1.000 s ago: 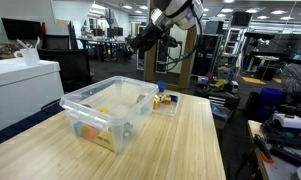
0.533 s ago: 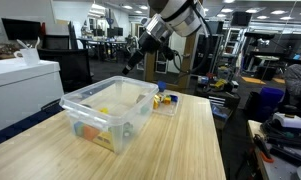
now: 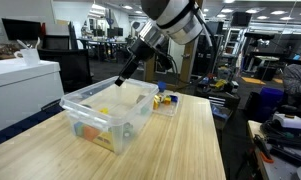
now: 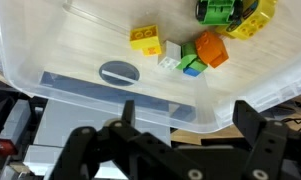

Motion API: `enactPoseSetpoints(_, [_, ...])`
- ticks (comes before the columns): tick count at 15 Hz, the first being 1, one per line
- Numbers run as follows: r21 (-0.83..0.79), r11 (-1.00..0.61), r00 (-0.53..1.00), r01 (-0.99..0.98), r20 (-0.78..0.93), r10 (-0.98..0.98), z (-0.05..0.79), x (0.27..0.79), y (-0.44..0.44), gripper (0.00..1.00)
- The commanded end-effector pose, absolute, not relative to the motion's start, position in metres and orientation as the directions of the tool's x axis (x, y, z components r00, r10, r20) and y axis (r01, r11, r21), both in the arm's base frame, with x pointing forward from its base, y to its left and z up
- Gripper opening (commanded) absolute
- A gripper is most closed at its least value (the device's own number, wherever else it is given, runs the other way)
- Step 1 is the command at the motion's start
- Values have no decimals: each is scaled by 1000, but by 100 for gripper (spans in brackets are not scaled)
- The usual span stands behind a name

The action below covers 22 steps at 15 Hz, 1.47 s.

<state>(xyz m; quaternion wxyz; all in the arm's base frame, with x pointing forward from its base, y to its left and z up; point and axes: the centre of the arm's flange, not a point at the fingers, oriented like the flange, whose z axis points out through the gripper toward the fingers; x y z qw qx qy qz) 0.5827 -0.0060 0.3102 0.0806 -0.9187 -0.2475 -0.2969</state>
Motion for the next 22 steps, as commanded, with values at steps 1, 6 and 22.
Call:
enactPoseSetpoints(1, [53,-881,682,470,612,401,304,603,12,100])
enactPoseSetpoints(6, [117,-936,786,333,514,344,300,625,29,100])
enactPoseSetpoints(22, [105,-952,944,288,134,300,201,696,33,100])
